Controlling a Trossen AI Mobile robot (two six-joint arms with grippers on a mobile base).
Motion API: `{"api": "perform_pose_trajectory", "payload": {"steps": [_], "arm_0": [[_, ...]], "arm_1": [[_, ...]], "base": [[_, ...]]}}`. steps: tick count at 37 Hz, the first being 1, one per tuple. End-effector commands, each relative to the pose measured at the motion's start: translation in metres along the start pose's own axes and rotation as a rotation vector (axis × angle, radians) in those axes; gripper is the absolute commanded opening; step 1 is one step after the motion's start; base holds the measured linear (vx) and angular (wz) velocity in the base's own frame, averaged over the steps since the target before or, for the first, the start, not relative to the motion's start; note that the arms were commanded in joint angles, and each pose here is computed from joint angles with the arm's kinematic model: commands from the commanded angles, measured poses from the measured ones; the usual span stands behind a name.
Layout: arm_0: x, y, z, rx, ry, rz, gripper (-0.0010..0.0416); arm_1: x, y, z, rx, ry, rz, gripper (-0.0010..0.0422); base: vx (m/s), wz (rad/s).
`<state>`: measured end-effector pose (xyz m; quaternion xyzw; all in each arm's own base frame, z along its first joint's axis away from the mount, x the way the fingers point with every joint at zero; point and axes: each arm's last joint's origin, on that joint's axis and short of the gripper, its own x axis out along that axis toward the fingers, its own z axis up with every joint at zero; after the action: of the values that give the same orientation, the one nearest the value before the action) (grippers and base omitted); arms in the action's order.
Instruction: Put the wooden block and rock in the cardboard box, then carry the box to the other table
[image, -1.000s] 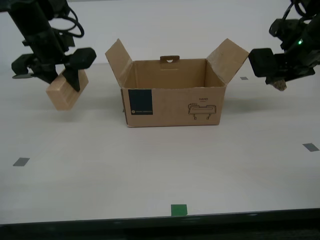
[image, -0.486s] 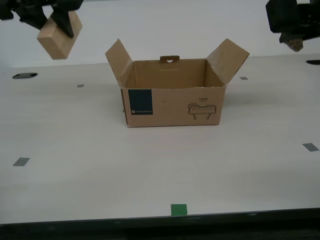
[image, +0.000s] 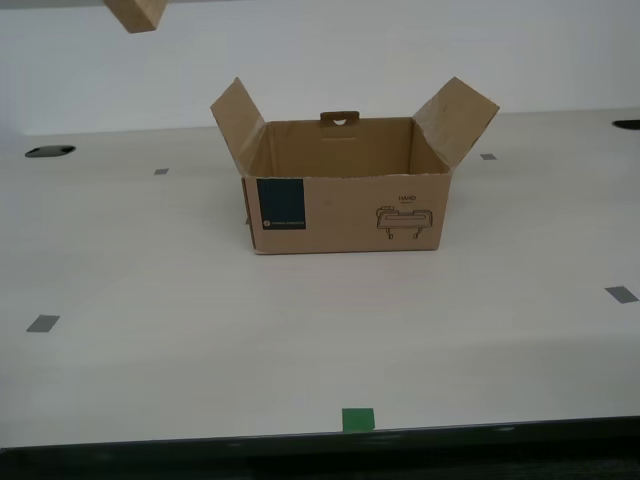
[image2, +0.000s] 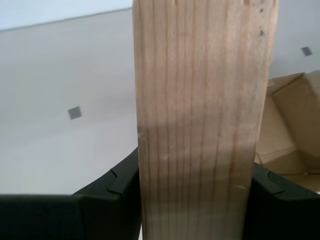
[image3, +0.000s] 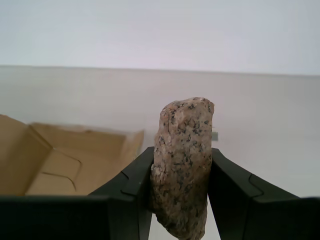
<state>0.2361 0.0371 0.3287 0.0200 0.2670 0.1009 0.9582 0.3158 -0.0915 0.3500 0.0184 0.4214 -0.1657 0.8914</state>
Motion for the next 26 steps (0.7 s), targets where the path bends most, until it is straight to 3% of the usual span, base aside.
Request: {"api": "perform_pose_trajectory", "payload": {"steps": [1,8,19,23,26], "arm_0": [[-0.007,0.003,0.012,-0.004,-0.042,0.038,-0.0001],[-0.014,0.010,0.023,0.006,-0.071,0.167,-0.0001],[-0.016,0.018,0.024,-0.010,-0.066,0.339,-0.0001],[-0.017,0.019,0.024,-0.016,-0.063,0.394,-0.0001],[-0.017,0.020,0.024,-0.023,-0.061,0.430,-0.0001]], "arm_1": [[-0.005,-0.015,0.005,0.038,-0.026,-0.035,-0.0001],[-0.008,-0.045,0.009,0.110,-0.074,-0.099,-0.0001],[-0.006,-0.081,0.010,0.287,-0.165,-0.183,-0.0001],[-0.007,-0.087,0.010,0.355,-0.183,-0.256,-0.0001],[-0.008,-0.090,0.010,0.365,-0.184,-0.301,-0.0001]], "base": [[0.000,0.000],[0.000,0.000],[0.000,0.000],[0.000,0.000],[0.000,0.000]]}}
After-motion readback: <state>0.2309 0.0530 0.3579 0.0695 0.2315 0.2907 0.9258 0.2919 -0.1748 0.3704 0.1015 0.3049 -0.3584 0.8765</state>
